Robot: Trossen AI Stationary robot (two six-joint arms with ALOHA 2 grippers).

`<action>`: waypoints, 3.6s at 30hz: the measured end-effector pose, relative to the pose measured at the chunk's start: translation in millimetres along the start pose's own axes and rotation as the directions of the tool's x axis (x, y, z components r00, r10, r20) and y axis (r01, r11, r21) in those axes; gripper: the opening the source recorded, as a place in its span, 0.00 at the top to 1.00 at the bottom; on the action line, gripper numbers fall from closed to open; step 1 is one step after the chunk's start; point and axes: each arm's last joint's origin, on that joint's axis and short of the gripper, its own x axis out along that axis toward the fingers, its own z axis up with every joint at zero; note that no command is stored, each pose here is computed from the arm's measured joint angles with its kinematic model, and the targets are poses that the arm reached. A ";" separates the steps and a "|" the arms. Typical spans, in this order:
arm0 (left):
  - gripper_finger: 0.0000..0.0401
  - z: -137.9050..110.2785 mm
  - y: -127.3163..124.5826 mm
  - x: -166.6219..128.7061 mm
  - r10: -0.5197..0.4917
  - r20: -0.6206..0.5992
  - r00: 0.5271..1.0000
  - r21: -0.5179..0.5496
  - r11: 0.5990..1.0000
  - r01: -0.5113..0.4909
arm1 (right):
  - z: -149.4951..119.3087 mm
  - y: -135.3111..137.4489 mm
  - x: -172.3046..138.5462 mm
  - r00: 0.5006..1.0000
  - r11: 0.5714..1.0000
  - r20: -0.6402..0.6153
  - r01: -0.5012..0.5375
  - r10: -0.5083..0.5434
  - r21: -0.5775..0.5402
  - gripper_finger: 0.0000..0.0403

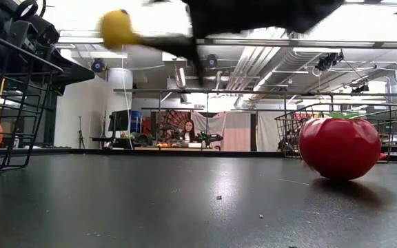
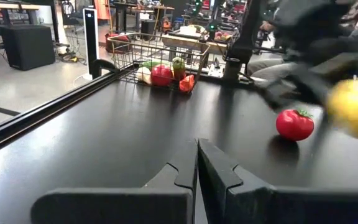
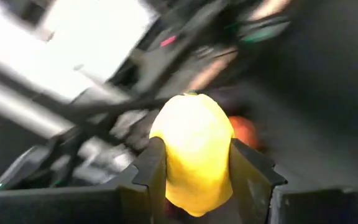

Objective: Sort produce into baskets
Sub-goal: Put the lemon into the left wire basket

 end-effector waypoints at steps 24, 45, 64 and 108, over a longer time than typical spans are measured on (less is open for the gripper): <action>1.00 0.1 0.0 0.0 0.000 0.001 1.000 0.000 1.000 0.000 | 37.4 102.4 139.2 0.953 0.848 -0.230 -0.284 0.197 -0.448 0.69; 1.00 0.0 0.0 0.0 0.000 0.000 1.000 0.000 1.000 0.000 | 36.8 101.8 139.7 0.953 0.848 -0.228 -0.284 0.199 -0.447 0.69; 1.00 0.1 0.0 0.0 0.000 0.000 1.000 0.000 1.000 0.000 | 36.8 101.8 139.7 0.953 0.849 -0.228 -0.284 0.199 -0.447 0.69; 1.00 0.1 0.0 0.0 0.000 0.000 1.000 0.000 1.000 0.000 | 49.6 80.4 143.5 0.990 0.931 -0.138 -0.054 0.004 -0.361 0.12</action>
